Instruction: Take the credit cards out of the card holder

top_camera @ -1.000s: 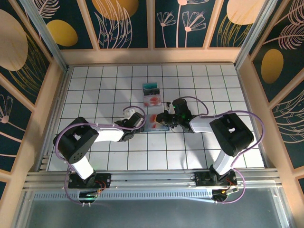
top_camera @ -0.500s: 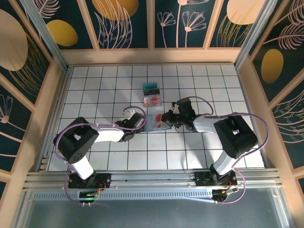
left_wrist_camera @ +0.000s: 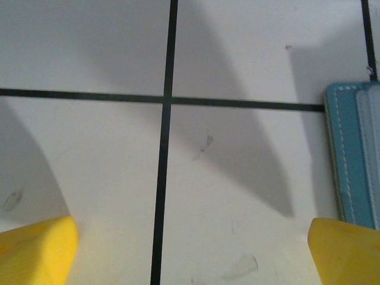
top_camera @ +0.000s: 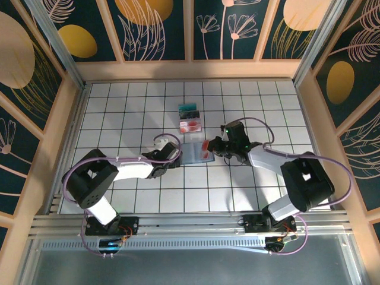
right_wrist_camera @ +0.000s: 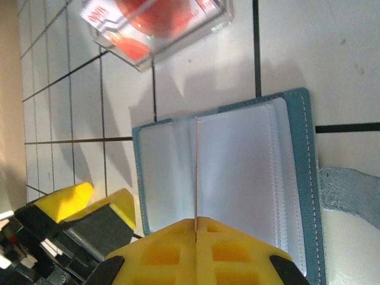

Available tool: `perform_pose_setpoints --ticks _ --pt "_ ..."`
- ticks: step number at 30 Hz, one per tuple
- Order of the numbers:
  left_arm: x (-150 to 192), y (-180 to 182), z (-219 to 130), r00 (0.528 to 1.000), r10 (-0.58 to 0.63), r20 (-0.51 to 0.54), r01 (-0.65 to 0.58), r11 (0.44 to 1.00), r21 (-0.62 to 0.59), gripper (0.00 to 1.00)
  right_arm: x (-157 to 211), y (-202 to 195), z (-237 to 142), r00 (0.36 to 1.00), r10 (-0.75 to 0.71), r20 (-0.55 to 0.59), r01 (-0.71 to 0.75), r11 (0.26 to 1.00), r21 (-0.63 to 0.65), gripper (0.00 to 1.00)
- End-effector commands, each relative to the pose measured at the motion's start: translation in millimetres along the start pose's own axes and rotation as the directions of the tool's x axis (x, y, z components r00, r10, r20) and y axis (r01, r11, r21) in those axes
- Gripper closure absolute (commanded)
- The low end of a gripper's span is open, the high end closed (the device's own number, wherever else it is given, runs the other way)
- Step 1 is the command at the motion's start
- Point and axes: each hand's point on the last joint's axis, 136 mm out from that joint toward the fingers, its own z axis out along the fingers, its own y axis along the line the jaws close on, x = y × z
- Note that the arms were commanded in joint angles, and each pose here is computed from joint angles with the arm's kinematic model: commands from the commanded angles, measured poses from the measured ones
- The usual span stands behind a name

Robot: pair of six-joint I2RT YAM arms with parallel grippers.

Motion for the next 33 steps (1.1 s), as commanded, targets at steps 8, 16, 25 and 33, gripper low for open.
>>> perform_pose_setpoints --ticks 8,16,25,33 --pt "-85.5 -66.0 -80.4 0.977 -0.142 0.16 0.075 0.928 0.365 0.01 -33.4 25.9 -61.3 0.955 -0.122 0.269 0.137 0.99 -0.038 1.0" --pt "-138.2 -131.9 -142.7 0.968 -0.155 0.199 -0.047 0.665 0.745 0.12 -38.4 82.2 -108.2 0.897 -0.179 0.404 0.3 0.918 -0.26 1.0" --pt "-138.9 -162.1 -185.7 0.97 -0.058 0.235 -0.188 0.432 0.882 0.16 -31.8 124.7 -137.7 0.877 -0.183 0.444 0.389 0.812 -0.435 1.0" --pt "-139.5 -168.3 -202.0 0.968 -0.071 0.239 -0.2 0.348 0.916 0.29 -25.9 144.1 -149.0 0.88 -0.185 0.438 0.416 0.745 -0.521 1.0"
